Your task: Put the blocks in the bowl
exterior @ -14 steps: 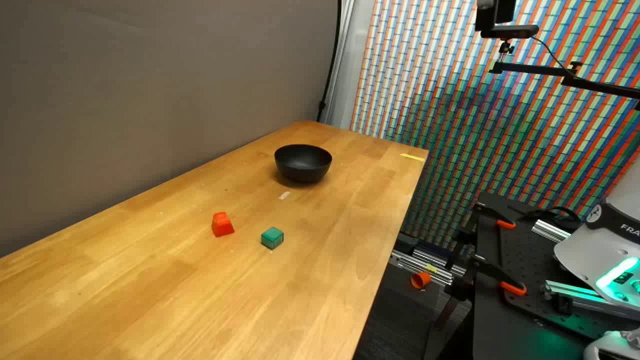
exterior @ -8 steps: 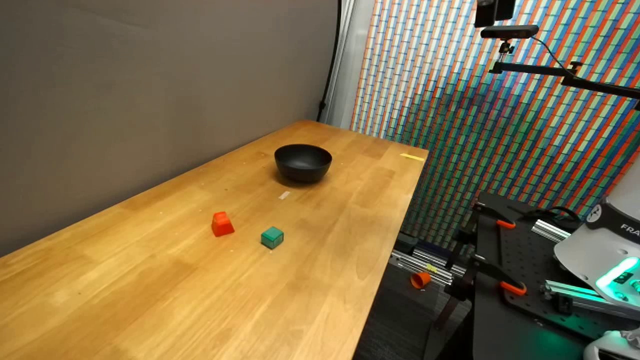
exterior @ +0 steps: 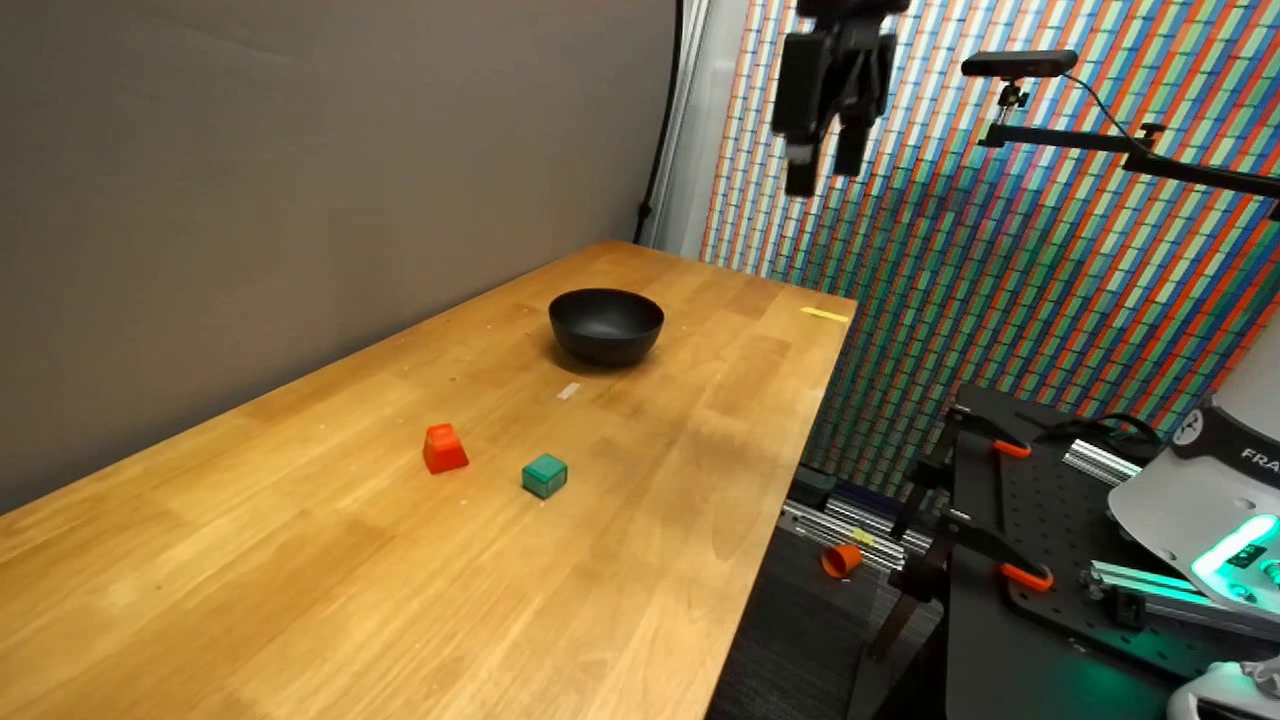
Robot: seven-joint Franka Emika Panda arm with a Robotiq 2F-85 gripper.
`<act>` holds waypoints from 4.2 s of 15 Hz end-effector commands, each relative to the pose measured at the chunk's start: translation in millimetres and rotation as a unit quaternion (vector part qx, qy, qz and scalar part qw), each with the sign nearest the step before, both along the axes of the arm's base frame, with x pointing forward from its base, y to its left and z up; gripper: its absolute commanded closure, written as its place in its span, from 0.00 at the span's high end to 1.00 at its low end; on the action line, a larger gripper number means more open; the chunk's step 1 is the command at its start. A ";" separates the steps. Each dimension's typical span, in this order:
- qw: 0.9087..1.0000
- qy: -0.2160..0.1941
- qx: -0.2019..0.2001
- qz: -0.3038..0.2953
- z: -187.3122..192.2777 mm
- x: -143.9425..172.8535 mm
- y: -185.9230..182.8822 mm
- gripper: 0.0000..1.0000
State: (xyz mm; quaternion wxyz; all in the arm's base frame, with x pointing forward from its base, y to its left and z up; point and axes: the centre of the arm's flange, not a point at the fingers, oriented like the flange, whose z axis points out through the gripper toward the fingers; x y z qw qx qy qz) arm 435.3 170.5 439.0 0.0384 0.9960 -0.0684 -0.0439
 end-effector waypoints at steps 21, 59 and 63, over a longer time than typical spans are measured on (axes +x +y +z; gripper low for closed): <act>0.981 0.038 0.026 0.188 -255.9 183.3 127.2 1.00; 0.988 0.054 -0.120 0.085 -232.4 282.6 0.3 1.00; 0.986 0.072 -0.057 0.138 -260.2 279.3 76.4 1.00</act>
